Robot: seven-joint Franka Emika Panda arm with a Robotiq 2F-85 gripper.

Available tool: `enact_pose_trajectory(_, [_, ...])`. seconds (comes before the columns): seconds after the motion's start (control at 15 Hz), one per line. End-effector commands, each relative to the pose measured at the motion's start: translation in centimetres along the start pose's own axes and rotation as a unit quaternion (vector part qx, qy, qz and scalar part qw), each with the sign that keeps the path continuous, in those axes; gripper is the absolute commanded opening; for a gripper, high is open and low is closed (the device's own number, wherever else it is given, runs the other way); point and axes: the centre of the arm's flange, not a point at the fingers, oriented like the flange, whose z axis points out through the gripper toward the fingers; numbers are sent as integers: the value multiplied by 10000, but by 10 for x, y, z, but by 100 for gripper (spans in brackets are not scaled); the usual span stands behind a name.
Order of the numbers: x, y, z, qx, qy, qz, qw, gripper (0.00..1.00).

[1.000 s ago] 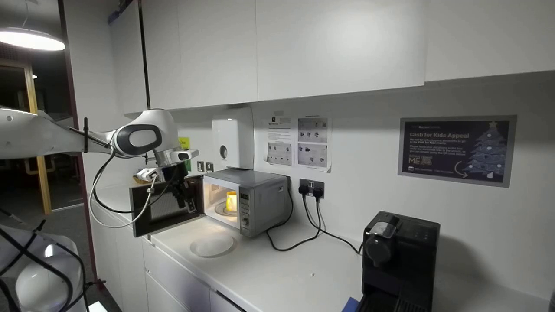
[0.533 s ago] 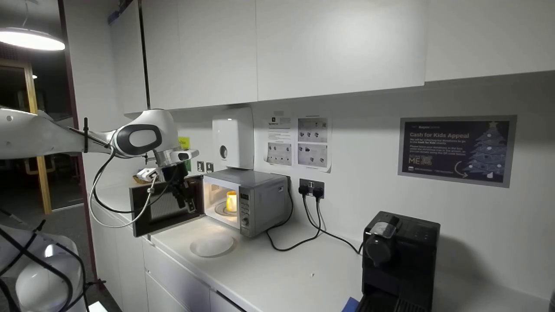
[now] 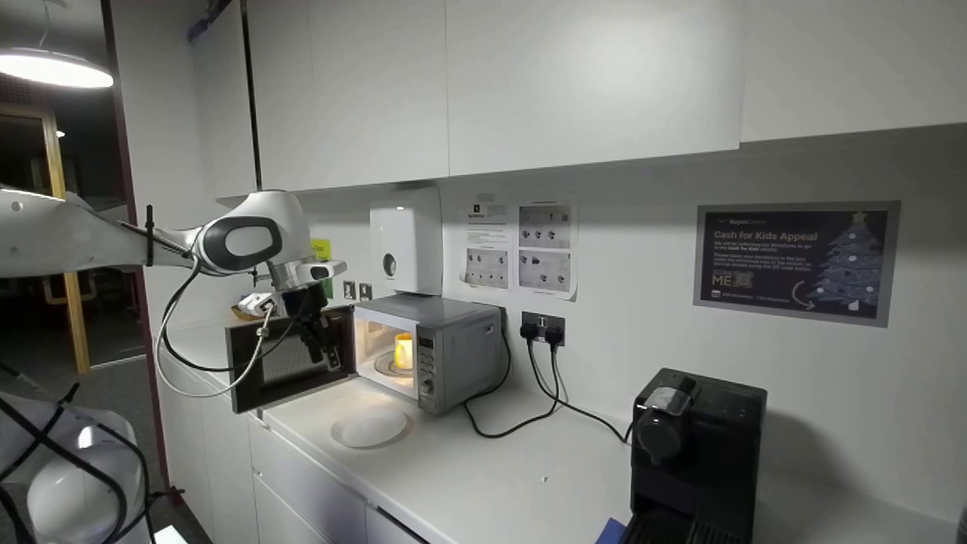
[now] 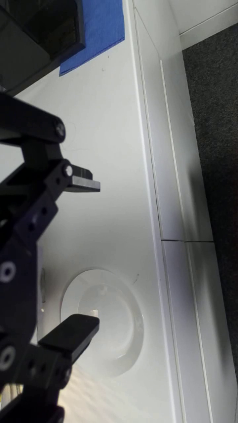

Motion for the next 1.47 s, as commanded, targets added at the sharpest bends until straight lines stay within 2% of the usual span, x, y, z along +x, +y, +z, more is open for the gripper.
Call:
enact_pose_trajectory(0.0, [0,0,0,0,0,0,10000,100])
enact_pose_trajectory(0.93, [0,0,0,0,0,0,10000,100])
enact_pose_trajectory(1.2, [26,-12,23,145,128,97,9998,100])
enact_pose_trajectory(1.4, [46,-31,43,366,197,-119,9991,100])
